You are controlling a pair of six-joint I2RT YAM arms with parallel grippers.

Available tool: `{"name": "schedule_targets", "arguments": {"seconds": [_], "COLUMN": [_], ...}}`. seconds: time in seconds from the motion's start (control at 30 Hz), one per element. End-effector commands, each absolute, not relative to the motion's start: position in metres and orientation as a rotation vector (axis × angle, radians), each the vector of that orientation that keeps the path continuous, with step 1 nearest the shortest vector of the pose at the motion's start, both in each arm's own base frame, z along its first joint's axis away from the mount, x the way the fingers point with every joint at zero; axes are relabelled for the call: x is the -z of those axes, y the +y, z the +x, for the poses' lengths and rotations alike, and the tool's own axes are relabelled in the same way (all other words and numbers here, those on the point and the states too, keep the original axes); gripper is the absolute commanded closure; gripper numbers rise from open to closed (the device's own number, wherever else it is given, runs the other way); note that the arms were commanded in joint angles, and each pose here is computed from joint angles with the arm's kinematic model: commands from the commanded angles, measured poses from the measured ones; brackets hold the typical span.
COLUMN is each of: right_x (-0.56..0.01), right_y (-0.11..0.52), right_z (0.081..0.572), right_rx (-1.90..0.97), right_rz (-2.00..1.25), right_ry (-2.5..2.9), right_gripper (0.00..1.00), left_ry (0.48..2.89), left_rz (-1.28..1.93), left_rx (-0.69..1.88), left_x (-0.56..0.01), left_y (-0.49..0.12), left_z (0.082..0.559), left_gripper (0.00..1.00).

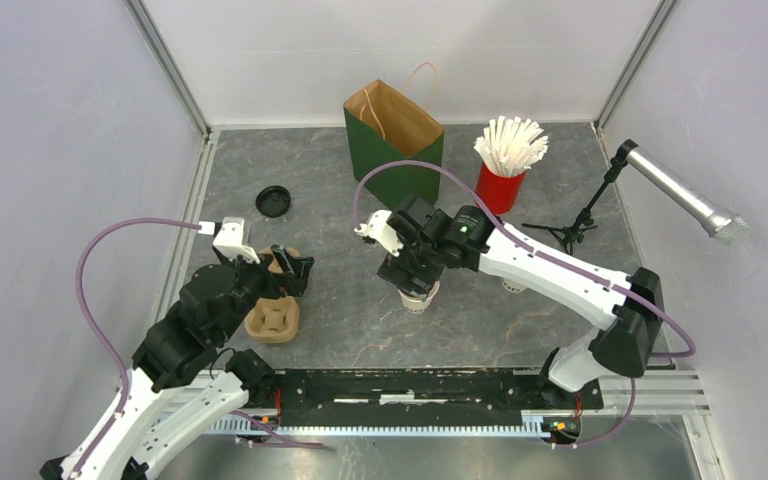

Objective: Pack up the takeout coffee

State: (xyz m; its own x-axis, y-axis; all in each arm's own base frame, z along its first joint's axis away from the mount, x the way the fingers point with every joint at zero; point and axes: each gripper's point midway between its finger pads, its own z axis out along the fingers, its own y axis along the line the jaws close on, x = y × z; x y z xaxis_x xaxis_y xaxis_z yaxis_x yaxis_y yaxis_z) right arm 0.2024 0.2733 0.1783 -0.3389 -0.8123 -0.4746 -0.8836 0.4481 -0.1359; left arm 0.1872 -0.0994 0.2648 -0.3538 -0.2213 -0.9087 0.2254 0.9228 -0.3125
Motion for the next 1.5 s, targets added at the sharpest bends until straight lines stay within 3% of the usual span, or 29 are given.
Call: {"name": "schedule_targets", "arguments": {"seconds": [0.0,1.47], "right_x": [-0.188,-0.148], "right_y": [0.273,0.272], "right_z": [0.204,0.216], "right_rx": [-0.190,-0.056], "right_rz": [-1.471,-1.579], "right_ry": [2.254,2.366], "right_gripper": [0.17,0.12], "left_ry": [1.863,1.861], "left_rz": [0.033,0.045], "left_rx": [0.423,0.424], "left_x": [-0.264,-0.263], "left_y": [-0.096,-0.096], "left_z": [0.190,0.188], "left_gripper": [0.00,0.00]}}
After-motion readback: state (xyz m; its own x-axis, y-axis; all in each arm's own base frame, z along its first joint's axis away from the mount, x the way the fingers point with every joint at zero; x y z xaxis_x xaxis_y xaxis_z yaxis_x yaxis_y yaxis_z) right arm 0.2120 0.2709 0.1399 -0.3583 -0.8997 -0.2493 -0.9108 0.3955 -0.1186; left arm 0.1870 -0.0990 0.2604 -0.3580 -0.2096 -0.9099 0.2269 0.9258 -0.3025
